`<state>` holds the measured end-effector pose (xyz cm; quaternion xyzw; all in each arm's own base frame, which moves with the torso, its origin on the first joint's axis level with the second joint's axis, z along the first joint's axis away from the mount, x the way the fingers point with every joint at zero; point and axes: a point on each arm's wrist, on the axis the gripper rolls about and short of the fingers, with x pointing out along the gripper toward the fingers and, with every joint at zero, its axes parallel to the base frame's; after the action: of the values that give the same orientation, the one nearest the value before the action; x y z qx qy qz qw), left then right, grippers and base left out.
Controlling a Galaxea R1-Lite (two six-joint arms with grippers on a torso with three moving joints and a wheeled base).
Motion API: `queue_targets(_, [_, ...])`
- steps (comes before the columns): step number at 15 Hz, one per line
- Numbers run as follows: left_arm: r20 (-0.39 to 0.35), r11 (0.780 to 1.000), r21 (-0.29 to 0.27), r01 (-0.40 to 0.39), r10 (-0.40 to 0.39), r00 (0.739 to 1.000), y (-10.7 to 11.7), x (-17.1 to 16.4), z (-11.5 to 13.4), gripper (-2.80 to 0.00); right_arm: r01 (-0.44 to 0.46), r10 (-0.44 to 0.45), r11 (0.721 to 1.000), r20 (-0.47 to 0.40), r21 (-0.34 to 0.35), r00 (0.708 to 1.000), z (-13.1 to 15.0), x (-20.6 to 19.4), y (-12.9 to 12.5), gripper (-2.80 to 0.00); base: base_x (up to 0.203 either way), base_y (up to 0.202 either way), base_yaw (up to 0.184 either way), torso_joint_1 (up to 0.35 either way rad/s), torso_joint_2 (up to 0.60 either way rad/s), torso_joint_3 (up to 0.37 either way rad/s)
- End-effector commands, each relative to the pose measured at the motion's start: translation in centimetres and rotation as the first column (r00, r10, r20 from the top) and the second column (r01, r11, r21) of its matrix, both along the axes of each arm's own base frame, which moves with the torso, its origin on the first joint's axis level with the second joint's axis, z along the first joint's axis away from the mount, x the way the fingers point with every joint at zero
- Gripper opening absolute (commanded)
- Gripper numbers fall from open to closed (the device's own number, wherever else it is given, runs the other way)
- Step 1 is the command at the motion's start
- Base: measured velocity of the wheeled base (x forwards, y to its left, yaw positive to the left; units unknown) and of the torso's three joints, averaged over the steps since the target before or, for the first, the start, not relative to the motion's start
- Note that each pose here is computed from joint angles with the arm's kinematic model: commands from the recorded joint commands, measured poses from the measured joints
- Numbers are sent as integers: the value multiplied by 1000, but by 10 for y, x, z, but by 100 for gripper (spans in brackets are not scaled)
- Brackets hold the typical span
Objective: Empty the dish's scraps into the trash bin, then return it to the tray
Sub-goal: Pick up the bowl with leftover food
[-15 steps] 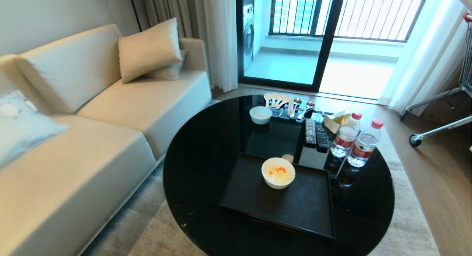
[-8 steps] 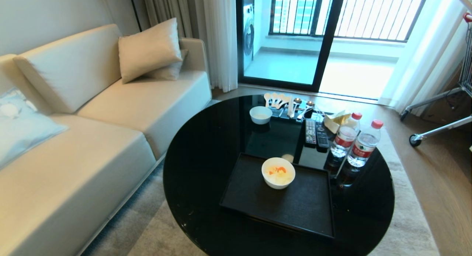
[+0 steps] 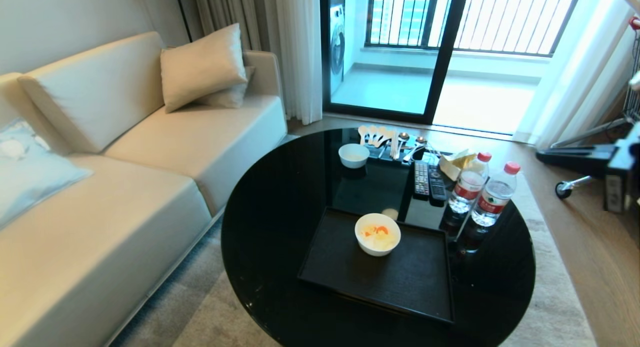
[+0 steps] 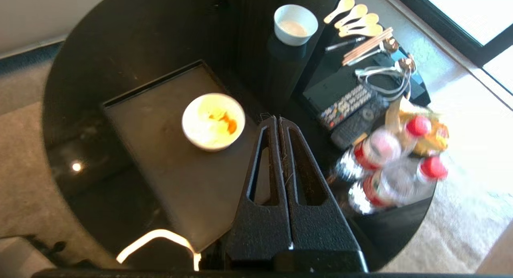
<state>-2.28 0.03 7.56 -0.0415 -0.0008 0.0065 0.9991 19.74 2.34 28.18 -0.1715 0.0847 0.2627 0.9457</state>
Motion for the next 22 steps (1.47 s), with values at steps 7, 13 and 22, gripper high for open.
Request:
queue_targets(7, [1,1000,-1,-1,1,1000,0,0,0,-280,85,-38,994,-516,70,856,-93,211,64,-280,0,0,0,0,0,0])
queue_targets(13, [0,1000,0,-1,1,1000,0,0,0,-280,270,-91,956,-757,116,647,-124,202,83,0,0,0,0,0,0,0])
queue_targets(22, [1,1000,-1,-1,1,1000,0,0,0,-280,378,-301,923,-745,-71,595,-197,203,137,0,0,0,0,0,0,0])
